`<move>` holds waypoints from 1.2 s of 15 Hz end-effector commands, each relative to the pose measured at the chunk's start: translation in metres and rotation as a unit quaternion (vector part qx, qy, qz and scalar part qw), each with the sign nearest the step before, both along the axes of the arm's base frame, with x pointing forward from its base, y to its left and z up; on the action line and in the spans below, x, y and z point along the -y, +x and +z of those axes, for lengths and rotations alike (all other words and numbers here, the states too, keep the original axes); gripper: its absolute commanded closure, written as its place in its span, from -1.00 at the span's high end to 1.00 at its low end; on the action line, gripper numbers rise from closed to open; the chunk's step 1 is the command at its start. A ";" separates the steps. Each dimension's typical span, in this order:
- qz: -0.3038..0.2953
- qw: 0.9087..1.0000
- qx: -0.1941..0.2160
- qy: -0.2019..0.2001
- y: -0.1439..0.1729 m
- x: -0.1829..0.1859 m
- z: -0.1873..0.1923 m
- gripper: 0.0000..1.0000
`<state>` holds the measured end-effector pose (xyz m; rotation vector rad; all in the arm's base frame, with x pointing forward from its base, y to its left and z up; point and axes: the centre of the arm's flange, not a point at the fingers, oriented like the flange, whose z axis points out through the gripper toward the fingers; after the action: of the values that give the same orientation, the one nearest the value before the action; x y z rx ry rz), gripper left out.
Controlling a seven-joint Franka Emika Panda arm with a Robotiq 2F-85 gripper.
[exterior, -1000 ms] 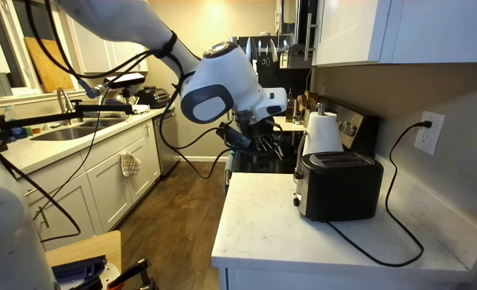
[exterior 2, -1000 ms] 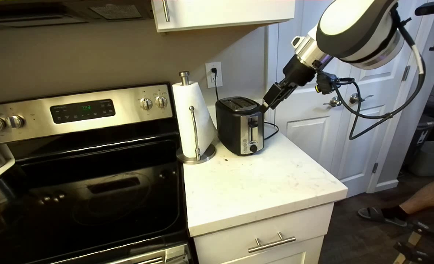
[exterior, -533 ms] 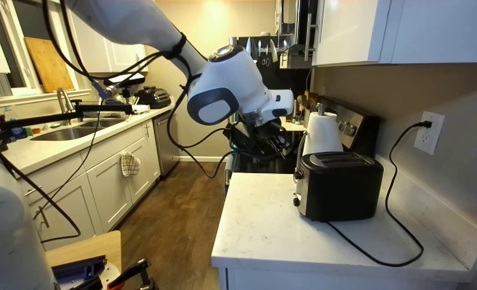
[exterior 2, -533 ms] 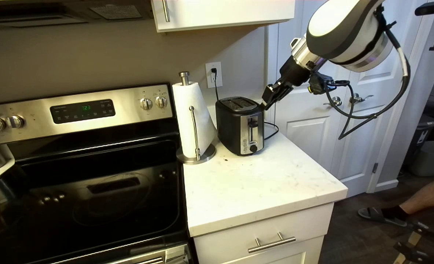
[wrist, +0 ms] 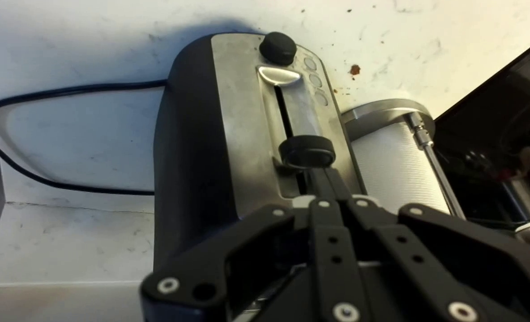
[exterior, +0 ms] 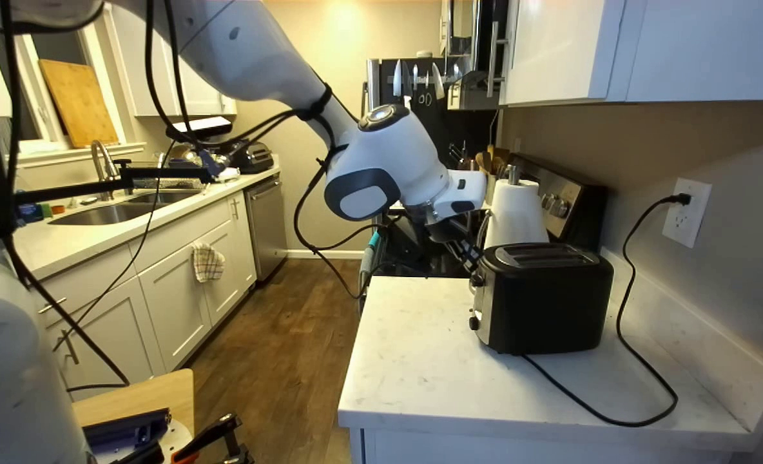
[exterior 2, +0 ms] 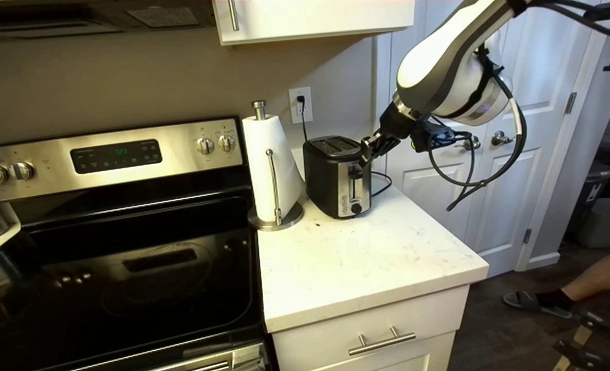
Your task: Push down the toaster lever
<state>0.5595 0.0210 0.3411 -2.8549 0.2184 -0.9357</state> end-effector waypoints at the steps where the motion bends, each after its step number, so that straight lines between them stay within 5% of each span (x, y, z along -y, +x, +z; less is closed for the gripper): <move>1: -0.039 0.999 0.019 -0.002 0.016 -0.001 -0.017 -1.00; 18: -0.098 0.995 -0.013 0.009 0.015 -0.013 -0.062 -1.00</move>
<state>0.5771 0.0306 0.2972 -2.8585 0.4338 -0.9553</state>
